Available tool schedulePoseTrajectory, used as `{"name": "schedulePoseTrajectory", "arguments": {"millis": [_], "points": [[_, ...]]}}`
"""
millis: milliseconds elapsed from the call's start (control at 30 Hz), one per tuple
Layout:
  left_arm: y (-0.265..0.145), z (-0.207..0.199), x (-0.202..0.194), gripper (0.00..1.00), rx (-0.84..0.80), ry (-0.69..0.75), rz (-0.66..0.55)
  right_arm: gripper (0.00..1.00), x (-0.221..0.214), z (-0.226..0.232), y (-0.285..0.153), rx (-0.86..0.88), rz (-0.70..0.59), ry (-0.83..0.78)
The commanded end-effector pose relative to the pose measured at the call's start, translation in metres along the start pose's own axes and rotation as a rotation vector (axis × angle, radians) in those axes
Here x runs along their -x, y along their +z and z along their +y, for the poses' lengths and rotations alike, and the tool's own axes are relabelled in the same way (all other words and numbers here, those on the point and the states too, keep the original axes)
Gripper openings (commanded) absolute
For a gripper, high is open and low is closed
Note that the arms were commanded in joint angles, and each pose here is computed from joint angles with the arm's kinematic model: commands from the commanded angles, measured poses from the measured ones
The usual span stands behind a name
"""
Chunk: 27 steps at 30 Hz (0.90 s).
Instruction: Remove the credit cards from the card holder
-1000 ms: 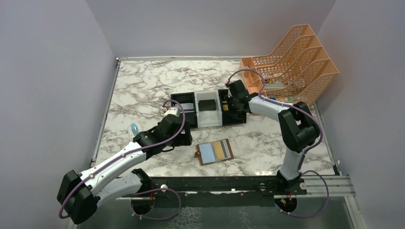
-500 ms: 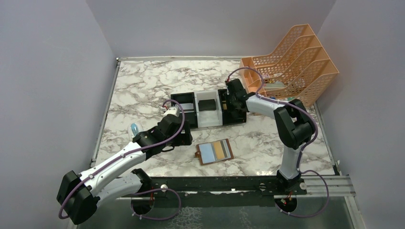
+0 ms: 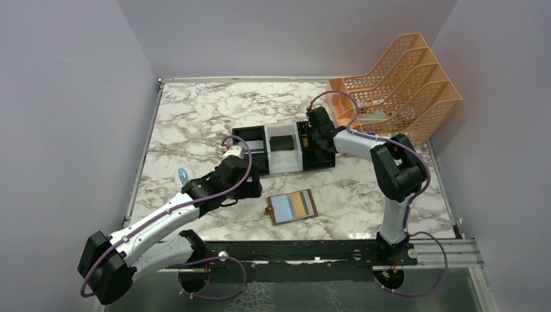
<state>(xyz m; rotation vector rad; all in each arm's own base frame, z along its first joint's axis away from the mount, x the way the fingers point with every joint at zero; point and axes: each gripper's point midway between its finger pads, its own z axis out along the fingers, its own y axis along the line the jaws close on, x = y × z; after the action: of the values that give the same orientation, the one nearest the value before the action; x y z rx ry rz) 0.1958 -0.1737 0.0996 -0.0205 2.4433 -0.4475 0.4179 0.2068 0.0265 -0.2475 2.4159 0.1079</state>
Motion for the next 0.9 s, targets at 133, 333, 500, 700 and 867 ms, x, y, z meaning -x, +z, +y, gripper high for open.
{"name": "schedulePoseTrajectory", "arguments": {"millis": [133,333,500,700,867], "points": [[-0.002,-0.014,0.005,0.9,-0.066,-0.018,-0.004,0.24,0.026,0.001,-0.042,0.03,-0.077,0.003],[-0.008,-0.048,0.012,0.9,-0.228,-0.032,-0.003,0.4,0.037,0.009,-0.102,0.143,-0.178,0.074],[-0.008,-0.076,0.003,0.88,-0.37,-0.056,0.053,0.53,0.015,0.018,-0.14,0.28,-0.247,0.179],[-0.006,-0.096,-0.003,0.87,-0.478,-0.109,0.052,0.55,-0.034,0.038,-0.164,0.459,-0.168,0.259],[-0.003,-0.117,-0.009,0.85,-0.547,-0.171,0.047,0.49,-0.071,0.063,-0.183,0.677,-0.129,0.281]]}}
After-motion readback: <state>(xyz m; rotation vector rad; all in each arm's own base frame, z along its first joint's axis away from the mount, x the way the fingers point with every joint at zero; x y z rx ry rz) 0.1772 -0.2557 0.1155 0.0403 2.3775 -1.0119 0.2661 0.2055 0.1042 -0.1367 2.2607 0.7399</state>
